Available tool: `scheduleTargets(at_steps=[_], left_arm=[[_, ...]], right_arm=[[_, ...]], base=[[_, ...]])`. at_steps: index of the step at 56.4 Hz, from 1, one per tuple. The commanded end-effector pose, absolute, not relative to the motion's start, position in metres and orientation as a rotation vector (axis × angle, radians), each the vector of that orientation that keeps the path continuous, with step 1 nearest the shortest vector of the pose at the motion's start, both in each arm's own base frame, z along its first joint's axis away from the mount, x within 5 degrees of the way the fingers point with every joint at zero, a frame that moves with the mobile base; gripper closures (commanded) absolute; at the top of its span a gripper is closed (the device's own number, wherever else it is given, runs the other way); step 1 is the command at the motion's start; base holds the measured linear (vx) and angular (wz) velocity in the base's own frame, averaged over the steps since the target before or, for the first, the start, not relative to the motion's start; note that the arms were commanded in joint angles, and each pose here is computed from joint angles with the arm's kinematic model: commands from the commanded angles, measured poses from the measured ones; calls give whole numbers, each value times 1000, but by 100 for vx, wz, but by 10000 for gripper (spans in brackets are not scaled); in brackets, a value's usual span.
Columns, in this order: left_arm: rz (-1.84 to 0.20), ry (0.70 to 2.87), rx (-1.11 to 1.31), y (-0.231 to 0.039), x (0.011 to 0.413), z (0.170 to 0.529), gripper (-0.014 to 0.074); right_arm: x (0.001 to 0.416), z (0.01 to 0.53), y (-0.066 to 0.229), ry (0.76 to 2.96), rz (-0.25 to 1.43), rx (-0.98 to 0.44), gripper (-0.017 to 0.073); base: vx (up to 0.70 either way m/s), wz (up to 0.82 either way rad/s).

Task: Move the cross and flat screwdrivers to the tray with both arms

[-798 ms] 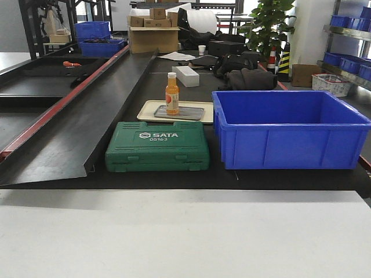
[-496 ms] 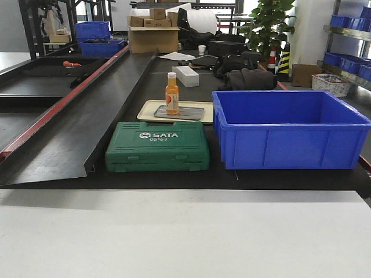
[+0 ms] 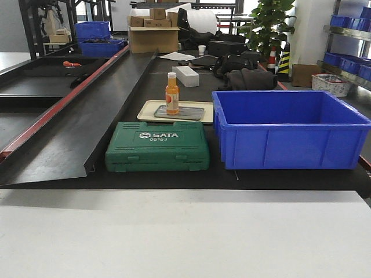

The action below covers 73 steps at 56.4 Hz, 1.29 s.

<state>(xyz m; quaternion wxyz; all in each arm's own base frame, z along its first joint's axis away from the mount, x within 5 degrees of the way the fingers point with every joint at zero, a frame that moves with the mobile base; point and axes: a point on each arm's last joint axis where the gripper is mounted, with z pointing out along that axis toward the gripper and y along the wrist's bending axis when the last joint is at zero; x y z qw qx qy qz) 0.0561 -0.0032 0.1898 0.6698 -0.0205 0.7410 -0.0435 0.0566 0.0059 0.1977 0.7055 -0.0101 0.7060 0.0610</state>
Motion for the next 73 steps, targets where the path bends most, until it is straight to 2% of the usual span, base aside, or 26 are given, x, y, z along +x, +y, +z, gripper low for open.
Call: scheduleTargets(at_steps=[1,6,13,19,23,31,40,48,56,66,73], left_arm=[[-96,1551,-61,-2,55,206,594],[-91,1512,-64,-1,54,210,594],[-76,1330,-85,2,51,229,594],[-67,1137,-95,4,41,262,594],[-68,1091,-83,3,33,288,594],[-27,1123,-28,1,29,343,594],[-29,1296,3,-2,67,395,594],[-42,1472,13,-3,111,402,594],[-43,1585,13,-3,139,389,592],[-44,1651,12,-4,157,379,571],[-44,1653,12,-4,157,379,512]], right_arm=[[55,214,4,1367,118,-7,567],[52,224,3,1256,118,5,567],[47,244,2,1178,120,8,567],[39,274,2,1139,121,1,567],[34,302,2,1141,119,-9,567],[36,364,4,1219,56,-75,567],[74,411,8,1372,39,-112,567],[120,416,12,1484,53,-109,567],[154,397,15,1625,56,-116,567],[169,388,17,1680,80,-101,538],[169,389,17,1677,77,-103,449]], base=[[0,0],[0,0],[0,0],[0,0],[0,0],[0,0],[0,0],[0,0],[0,0],[0,0],[0,0]])
